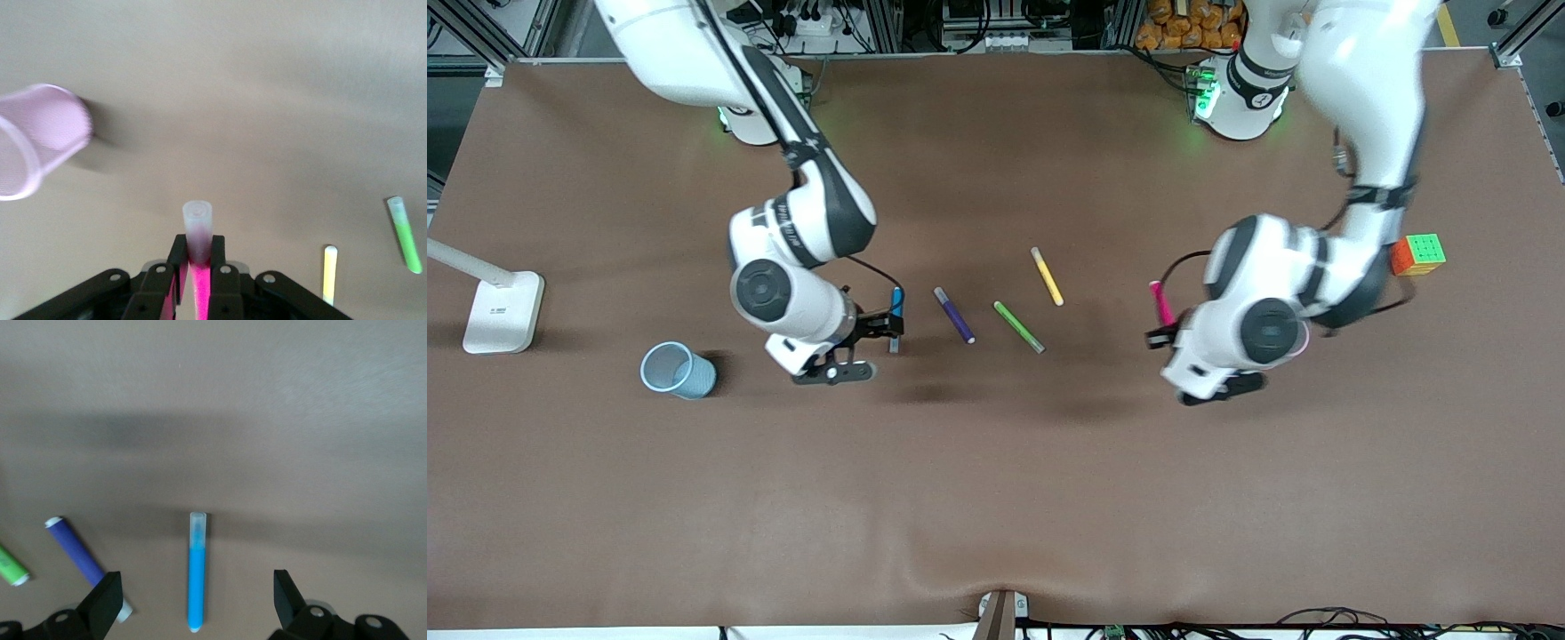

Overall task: Place pink and blue markers in matching cups
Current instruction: 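Lift the pink marker toward the pink cup while the right gripper grasps blue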

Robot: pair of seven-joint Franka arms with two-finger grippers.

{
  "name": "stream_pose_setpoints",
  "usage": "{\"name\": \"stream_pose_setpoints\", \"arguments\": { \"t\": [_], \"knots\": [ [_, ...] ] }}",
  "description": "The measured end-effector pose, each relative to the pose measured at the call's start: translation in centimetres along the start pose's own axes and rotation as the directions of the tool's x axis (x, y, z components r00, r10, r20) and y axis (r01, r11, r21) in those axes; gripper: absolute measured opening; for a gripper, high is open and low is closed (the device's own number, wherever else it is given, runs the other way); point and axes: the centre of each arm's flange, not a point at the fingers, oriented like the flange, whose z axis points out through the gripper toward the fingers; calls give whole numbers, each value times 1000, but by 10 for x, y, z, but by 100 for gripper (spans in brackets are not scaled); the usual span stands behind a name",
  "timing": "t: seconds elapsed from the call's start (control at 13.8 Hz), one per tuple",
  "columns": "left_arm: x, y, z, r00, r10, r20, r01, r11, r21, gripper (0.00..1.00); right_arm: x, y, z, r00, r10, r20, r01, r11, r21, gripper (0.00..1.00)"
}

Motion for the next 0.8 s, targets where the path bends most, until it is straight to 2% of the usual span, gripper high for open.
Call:
{"name": "stream_pose_setpoints", "arguments": {
  "t": [0.29, 0.51, 0.65, 0.8],
  "knots": [
    [14, -56, -62, 996, -43, -75, 40, 999, -36, 17, -10, -1, 35, 996, -85, -16, 85, 996, -25, 100],
    [16, -99, -105, 989, -49, -137, 40, 997, -66, 17, -9, 1, 61, 995, -94, -45, 92, 995, -33, 100],
    [8, -117, -122, 988, -54, -146, 48, 998, -45, 17, -12, -3, 72, 994, -99, -39, 98, 994, -39, 100],
    [0, -125, -135, 984, -44, -174, 47, 999, 12, 17, -15, -8, 79, 997, -73, -32, 72, 997, -42, 100]
  ]
}}
